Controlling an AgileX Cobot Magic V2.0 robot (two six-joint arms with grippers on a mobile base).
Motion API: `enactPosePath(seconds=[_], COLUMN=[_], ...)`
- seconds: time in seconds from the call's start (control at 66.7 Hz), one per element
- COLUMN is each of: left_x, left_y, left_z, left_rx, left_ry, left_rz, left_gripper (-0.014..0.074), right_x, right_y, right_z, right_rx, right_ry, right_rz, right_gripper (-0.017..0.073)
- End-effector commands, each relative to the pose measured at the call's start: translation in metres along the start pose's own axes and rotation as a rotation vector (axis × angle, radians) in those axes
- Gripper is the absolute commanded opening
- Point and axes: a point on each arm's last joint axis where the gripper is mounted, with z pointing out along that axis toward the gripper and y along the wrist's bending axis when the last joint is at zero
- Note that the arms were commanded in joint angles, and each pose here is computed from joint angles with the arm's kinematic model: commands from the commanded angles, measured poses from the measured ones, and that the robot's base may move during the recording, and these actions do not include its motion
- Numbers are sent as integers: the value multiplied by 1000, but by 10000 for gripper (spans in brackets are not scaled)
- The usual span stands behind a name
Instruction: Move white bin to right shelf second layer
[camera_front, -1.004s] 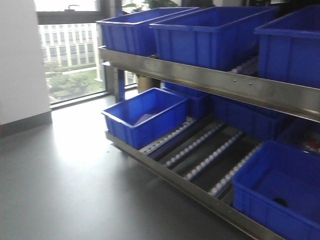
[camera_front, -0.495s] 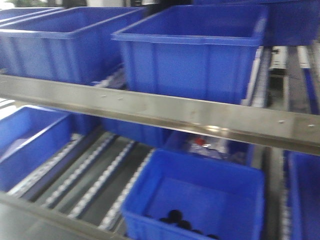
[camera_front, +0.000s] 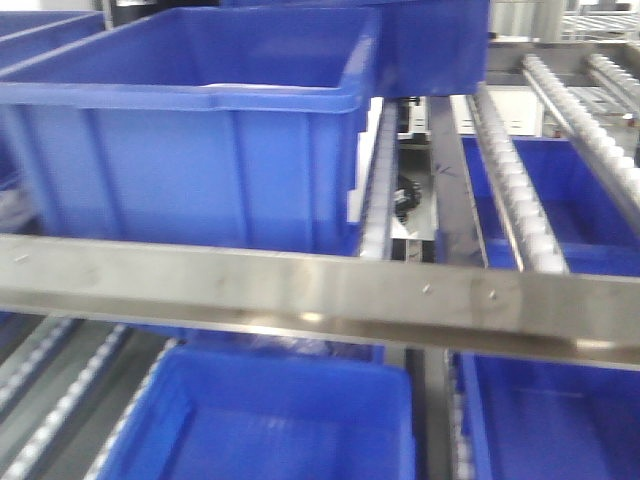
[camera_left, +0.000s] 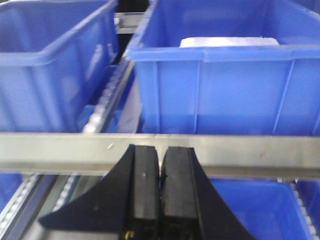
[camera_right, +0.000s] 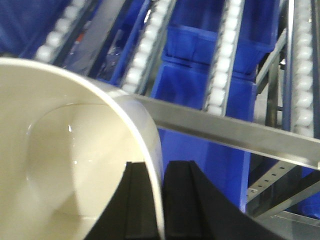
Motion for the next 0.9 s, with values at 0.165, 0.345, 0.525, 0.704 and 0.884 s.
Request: enactPosePath(seconds=[0.165, 0.345, 0.525, 0.704, 0.884], left_x=[4, 4, 4, 4, 4], left_y=[0, 0, 0, 0, 0], left_z=[1, 1, 1, 1, 1], left_rx=[3, 3, 3, 3, 3], left_ry=[-65, -65, -65, -65, -65], left_rz=[-3, -3, -3, -3, -3], left_gripper=[85, 85, 85, 85, 85], right_x=[-16, -16, -16, -16, -16], right_y=[-1, -1, -1, -1, -1], right_z=[-5, -5, -5, -5, -5], right_rx=[13, 13, 13, 13, 13], right_ry=[-114, -114, -114, -114, -114], right_rz=[-10, -10, -10, -10, -10], right_gripper=[113, 113, 113, 113, 113])
